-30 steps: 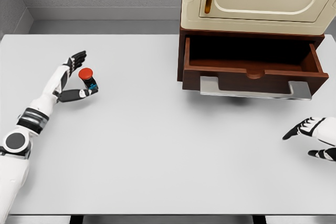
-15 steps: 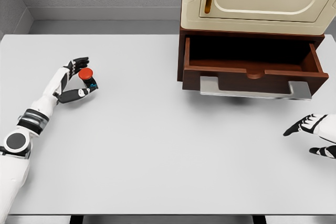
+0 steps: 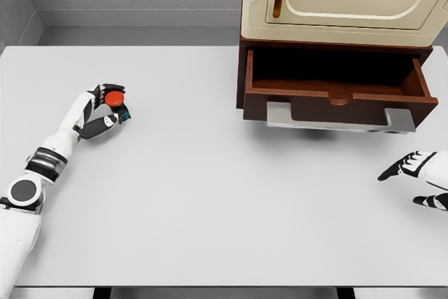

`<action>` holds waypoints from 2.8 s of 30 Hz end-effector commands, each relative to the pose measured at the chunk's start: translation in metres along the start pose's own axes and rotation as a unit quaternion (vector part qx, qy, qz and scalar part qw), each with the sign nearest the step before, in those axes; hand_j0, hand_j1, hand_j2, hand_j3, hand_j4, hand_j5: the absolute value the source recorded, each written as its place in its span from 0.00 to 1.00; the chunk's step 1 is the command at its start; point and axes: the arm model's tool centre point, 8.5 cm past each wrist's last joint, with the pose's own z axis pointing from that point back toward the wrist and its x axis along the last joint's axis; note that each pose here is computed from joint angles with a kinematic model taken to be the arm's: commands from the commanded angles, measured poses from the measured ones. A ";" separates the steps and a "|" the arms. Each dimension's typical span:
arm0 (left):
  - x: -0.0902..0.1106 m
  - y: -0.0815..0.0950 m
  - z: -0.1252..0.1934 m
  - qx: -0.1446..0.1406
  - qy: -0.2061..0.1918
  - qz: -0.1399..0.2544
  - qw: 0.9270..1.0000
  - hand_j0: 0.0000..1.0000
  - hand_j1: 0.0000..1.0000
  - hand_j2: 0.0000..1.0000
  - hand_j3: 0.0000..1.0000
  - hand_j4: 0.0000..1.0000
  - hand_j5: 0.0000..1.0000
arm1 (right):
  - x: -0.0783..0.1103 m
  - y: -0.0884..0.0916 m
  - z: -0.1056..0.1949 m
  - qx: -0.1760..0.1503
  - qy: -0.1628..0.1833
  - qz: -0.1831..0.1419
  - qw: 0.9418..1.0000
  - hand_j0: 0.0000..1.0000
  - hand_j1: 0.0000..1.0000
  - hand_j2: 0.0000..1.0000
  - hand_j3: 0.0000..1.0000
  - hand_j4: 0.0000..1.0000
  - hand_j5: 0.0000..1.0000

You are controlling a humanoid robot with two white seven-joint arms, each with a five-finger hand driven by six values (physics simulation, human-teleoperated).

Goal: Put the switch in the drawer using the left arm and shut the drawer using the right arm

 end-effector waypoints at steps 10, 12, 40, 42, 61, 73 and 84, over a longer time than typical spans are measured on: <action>0.016 0.000 -0.004 0.000 -0.026 0.000 1.000 0.54 0.54 0.54 0.54 0.54 0.54 | 0.000 -0.005 0.001 0.002 0.000 0.004 1.000 0.75 0.75 0.75 0.75 0.75 0.75; 0.022 0.001 -0.004 -0.002 -0.034 -0.005 0.999 0.54 0.54 0.54 0.54 0.54 0.54 | 0.000 -0.006 0.001 0.004 0.000 0.006 1.000 0.76 0.76 0.76 0.76 0.76 0.76; 0.091 -0.020 -0.017 -0.040 -0.132 -0.022 0.990 0.52 0.52 0.52 0.52 0.52 0.52 | -0.001 -0.009 0.003 0.004 0.003 0.009 1.000 0.78 0.78 0.78 0.78 0.78 0.78; 0.095 -0.023 -0.017 -0.044 -0.138 -0.022 0.989 0.51 0.51 0.51 0.51 0.51 0.51 | -0.001 -0.010 0.003 0.004 0.004 0.010 1.000 0.78 0.78 0.78 0.78 0.78 0.78; 0.140 -0.042 -0.023 -0.071 -0.202 -0.035 0.976 0.49 0.49 0.49 0.49 0.49 0.49 | -0.001 -0.012 0.003 0.008 0.003 0.012 1.000 0.78 0.78 0.78 0.78 0.78 0.78; 0.172 -0.046 -0.021 -0.076 -0.246 -0.058 0.965 0.49 0.49 0.49 0.49 0.49 0.49 | -0.001 -0.012 0.004 0.009 0.003 0.013 1.000 0.78 0.78 0.78 0.78 0.78 0.78; 0.196 -0.050 -0.031 -0.080 -0.278 -0.061 0.955 0.49 0.49 0.49 0.49 0.49 0.49 | -0.002 -0.014 0.004 0.013 0.004 0.016 1.000 0.79 0.79 0.79 0.79 0.79 0.79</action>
